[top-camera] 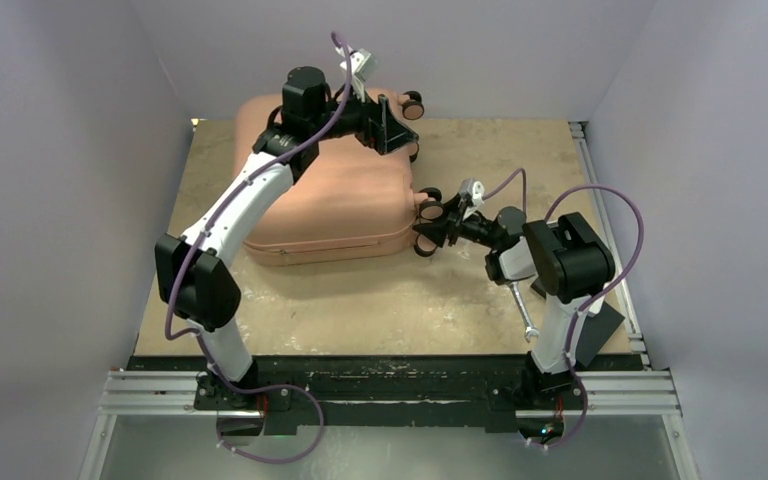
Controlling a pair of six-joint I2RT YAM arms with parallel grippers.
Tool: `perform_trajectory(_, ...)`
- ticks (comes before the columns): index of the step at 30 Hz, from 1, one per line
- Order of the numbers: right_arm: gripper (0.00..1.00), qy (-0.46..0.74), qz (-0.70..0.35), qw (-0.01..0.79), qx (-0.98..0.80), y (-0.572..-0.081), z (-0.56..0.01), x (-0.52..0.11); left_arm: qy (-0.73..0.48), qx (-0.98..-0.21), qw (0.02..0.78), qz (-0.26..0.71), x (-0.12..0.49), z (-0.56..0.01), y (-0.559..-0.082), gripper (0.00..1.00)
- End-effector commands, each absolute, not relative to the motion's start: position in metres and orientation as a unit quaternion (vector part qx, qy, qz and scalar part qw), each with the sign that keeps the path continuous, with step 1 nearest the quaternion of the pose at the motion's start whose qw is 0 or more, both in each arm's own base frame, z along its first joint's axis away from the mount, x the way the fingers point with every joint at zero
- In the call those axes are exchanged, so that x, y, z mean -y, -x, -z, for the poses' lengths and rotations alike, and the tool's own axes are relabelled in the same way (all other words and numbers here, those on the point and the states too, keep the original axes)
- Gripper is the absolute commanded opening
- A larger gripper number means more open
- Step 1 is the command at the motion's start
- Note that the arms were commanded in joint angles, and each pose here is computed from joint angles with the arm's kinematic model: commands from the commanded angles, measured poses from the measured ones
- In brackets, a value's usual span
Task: Pack the luggage
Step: Zip the luggage at the center of the board.
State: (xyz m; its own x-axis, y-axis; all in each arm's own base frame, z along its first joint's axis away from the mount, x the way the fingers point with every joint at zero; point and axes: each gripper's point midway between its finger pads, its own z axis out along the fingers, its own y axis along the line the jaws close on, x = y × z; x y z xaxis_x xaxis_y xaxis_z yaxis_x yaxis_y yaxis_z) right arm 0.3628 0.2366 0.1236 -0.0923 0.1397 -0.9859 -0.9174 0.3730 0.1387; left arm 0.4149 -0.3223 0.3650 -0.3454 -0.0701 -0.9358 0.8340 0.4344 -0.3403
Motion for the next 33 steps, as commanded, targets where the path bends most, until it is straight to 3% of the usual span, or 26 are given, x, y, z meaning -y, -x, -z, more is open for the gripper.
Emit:
perform_trajectory(1,0.42,0.341,-0.428,0.616,-0.567,-0.379,-0.136,-0.238,-0.291,-0.670,0.516,0.449,0.327,-0.381,-0.417,0.88)
perform_trajectory(3,0.35,0.343,-0.433,0.614,-0.564,-0.378,-0.135,-0.239,-0.291,-0.670,0.516,0.447,0.327,-0.381,-0.419,0.88)
perform_trajectory(8,0.06,0.352,-0.447,0.605,-0.558,-0.375,-0.135,-0.243,-0.289,-0.673,0.521,0.437,0.329,-0.382,-0.430,0.88)
perform_trajectory(10,0.00,0.354,-0.450,0.603,-0.555,-0.374,-0.136,-0.244,-0.286,-0.677,0.525,0.429,0.329,-0.381,-0.436,0.88)
perform_trajectory(16,0.00,0.338,-0.442,0.605,-0.570,-0.379,-0.138,-0.241,-0.252,-0.699,0.569,0.352,0.315,-0.376,-0.478,0.88)
perform_trajectory(21,0.00,0.323,-0.445,0.602,-0.580,-0.383,-0.142,-0.240,-0.173,-0.730,0.627,0.209,0.277,-0.364,-0.539,0.88)
perform_trajectory(33,0.00,0.289,-0.457,0.588,-0.602,-0.385,-0.131,-0.238,-0.063,-0.691,0.720,-0.025,0.202,-0.348,-0.647,0.92)
